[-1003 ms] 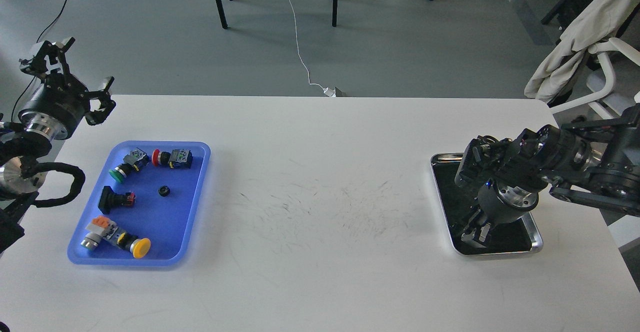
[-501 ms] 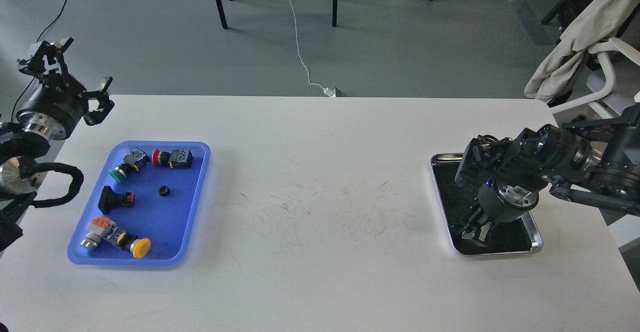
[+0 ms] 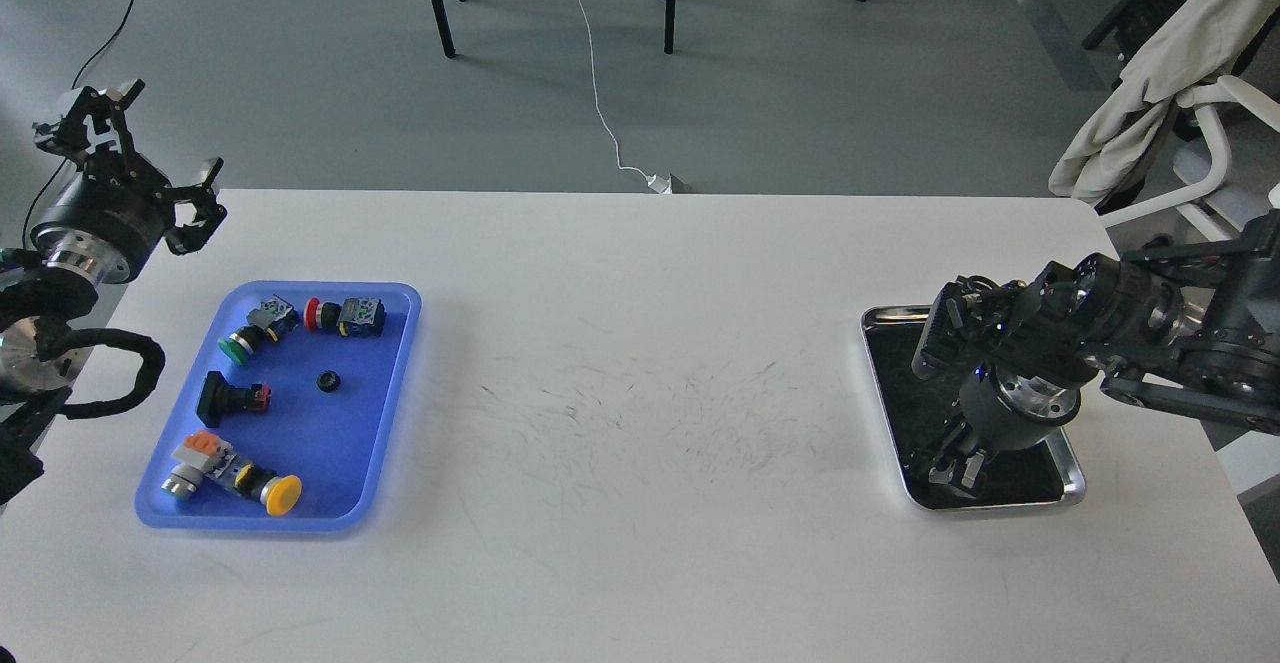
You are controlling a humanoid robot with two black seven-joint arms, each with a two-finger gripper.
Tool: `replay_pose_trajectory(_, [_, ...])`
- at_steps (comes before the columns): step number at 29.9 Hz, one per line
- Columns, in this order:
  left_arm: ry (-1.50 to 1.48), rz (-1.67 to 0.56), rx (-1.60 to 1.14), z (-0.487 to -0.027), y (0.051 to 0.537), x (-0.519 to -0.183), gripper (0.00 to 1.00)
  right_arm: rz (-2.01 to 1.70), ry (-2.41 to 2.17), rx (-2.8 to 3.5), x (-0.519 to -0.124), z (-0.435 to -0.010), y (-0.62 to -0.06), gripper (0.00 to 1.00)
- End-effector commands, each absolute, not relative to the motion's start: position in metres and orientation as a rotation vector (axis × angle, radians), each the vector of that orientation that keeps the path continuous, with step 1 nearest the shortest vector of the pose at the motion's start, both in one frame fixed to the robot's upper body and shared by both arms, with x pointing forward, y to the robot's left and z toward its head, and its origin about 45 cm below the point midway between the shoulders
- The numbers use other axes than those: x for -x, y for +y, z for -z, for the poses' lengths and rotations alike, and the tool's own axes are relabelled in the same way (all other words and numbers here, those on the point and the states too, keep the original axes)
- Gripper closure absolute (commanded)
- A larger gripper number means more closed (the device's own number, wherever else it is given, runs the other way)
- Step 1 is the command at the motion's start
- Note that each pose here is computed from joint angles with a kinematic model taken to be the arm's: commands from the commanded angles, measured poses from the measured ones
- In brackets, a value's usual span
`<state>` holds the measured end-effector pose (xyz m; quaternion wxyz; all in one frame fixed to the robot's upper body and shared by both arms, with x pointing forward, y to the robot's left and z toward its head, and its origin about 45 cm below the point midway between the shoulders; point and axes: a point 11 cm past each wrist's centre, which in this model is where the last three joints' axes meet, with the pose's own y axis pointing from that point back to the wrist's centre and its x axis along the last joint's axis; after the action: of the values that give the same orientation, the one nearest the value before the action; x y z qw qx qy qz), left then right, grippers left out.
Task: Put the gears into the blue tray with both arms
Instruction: 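Close the right gripper around the black ring in the metal tray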
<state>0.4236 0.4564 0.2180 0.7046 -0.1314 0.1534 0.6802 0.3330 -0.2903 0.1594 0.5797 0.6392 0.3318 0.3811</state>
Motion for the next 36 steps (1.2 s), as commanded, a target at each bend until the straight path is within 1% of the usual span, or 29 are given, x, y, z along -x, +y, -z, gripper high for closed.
replay_pose_trajectory(1, [0.34, -1.512, 0.292, -0.2176, 0.4586, -0.4228, 0.02, -0.895, 0.773, -1.494, -0.3342, -0.1601, -0.2891, 0.64])
replay_pose_trajectory(4, [0.34, -1.514, 0.292, -0.2175, 0.4591, -0.4227, 0.02, -0.902, 0.774, -1.495, -0.335, -0.1615, -0.2863, 0.64])
replay_pose_trajectory(5, [0.34, -1.514, 0.292, -0.2175, 0.4591, -0.4227, 0.02, -0.901, 0.775, -1.495, -0.3348, -0.1612, -0.2867, 0.67])
replay_pose_trajectory(8, [0.34, -1.514, 0.292, -0.2175, 0.4591, -0.4227, 0.02, -0.906, 0.782, -1.493, -0.335, -0.1605, -0.2841, 0.71])
replay_pose_trajectory(15, [0.34, -1.515, 0.291, -0.2174, 0.4595, -0.4226, 0.02, -0.906, 0.785, -1.494, -0.334, -0.1601, -0.2838, 0.72])
replay_pose_trajectory(18, [0.34, -1.515, 0.291, -0.2174, 0.4595, -0.4226, 0.02, -0.906, 0.785, -1.492, -0.3344, -0.1602, -0.2842, 0.76])
replay_pose_trajectory(21, [0.341, -1.516, 0.291, -0.217, 0.4593, -0.4226, 0.02, -0.905, 0.787, -1.492, -0.3338, -0.1599, -0.2842, 0.77])
replay_pose_trajectory(22, [0.341, -1.516, 0.291, -0.217, 0.4593, -0.4226, 0.02, -0.906, 0.785, -1.492, -0.3344, -0.1602, -0.2842, 0.79])
replay_pose_trajectory(24, [0.339, -1.522, 0.289, -0.2166, 0.4613, -0.4222, 0.02, -0.905, 0.786, -1.491, -0.3342, -0.16, -0.2846, 0.8])
replay_pose_trajectory(26, [0.34, -1.524, 0.289, -0.216, 0.4619, -0.422, 0.02, -0.907, 0.786, -1.49, -0.3344, -0.1602, -0.2843, 0.85])
replay_pose_trajectory(30, [0.339, -1.522, 0.289, -0.2164, 0.4626, -0.4217, 0.02, -0.911, 0.787, -1.487, -0.3355, -0.1613, -0.283, 0.88])
replay_pose_trajectory(36, [0.339, -1.523, 0.289, -0.2163, 0.4631, -0.4216, 0.02, -0.914, 0.789, -1.483, -0.336, -0.1618, -0.2831, 0.96])
